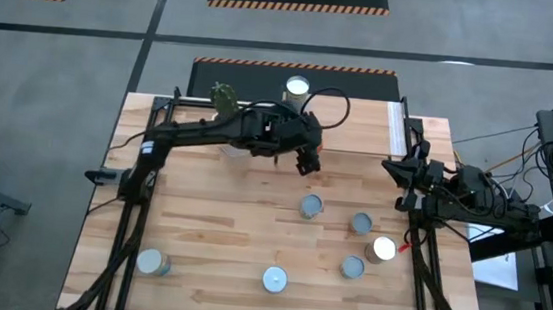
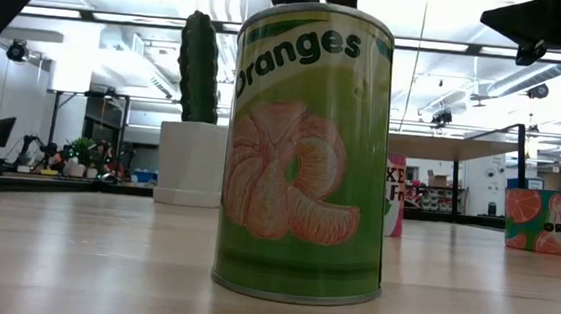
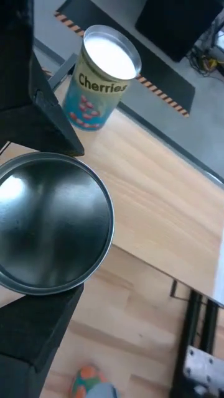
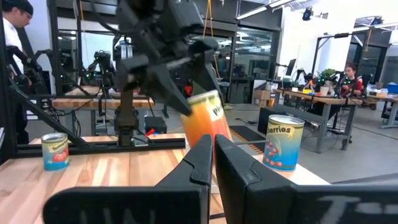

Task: Pick and place cans onto a shelf
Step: Put the canned pineapple on the shelf

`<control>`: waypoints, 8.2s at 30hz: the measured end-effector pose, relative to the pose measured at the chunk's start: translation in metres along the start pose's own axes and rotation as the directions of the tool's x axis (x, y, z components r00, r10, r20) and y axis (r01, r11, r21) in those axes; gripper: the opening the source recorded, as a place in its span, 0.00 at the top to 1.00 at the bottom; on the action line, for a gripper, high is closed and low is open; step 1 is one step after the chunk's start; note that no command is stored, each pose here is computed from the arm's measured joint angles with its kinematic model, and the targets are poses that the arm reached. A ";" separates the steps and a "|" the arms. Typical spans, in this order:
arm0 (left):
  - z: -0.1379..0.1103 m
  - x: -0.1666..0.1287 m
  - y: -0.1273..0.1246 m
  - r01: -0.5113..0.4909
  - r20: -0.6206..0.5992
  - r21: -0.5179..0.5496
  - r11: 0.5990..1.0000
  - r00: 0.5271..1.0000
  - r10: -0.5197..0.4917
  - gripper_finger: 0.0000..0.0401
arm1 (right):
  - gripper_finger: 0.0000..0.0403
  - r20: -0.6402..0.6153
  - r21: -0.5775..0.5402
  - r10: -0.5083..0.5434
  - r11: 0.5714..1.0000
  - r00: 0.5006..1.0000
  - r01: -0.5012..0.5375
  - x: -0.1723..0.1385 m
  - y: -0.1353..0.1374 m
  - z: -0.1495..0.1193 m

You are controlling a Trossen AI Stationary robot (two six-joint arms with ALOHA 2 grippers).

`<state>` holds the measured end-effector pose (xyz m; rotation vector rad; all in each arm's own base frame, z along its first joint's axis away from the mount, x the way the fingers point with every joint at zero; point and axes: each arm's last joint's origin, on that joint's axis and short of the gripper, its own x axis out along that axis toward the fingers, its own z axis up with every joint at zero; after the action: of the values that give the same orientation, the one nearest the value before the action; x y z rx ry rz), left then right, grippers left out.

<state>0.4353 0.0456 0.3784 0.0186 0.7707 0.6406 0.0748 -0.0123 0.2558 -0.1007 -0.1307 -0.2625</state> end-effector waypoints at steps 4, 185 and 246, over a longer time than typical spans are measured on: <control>0.000 0.009 0.005 -0.017 -0.013 -0.007 1.000 1.000 0.017 0.22 | 0.98 -0.001 0.000 0.000 1.000 1.000 0.000 0.000 0.000 0.000; -0.137 0.074 0.079 -0.047 0.307 0.032 0.998 0.951 0.036 0.99 | 0.98 -0.564 -0.179 -0.045 0.981 0.825 -0.069 0.231 -0.081 -0.026; -0.145 -0.024 0.067 0.115 0.420 0.157 0.981 0.891 -0.172 1.00 | 0.98 -0.543 -0.188 -0.007 0.976 0.840 -0.113 0.251 -0.074 -0.066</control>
<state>0.2919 0.0567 0.3044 0.2139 0.3750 0.4214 0.3028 -0.1545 0.2318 -0.2404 0.4697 -0.2397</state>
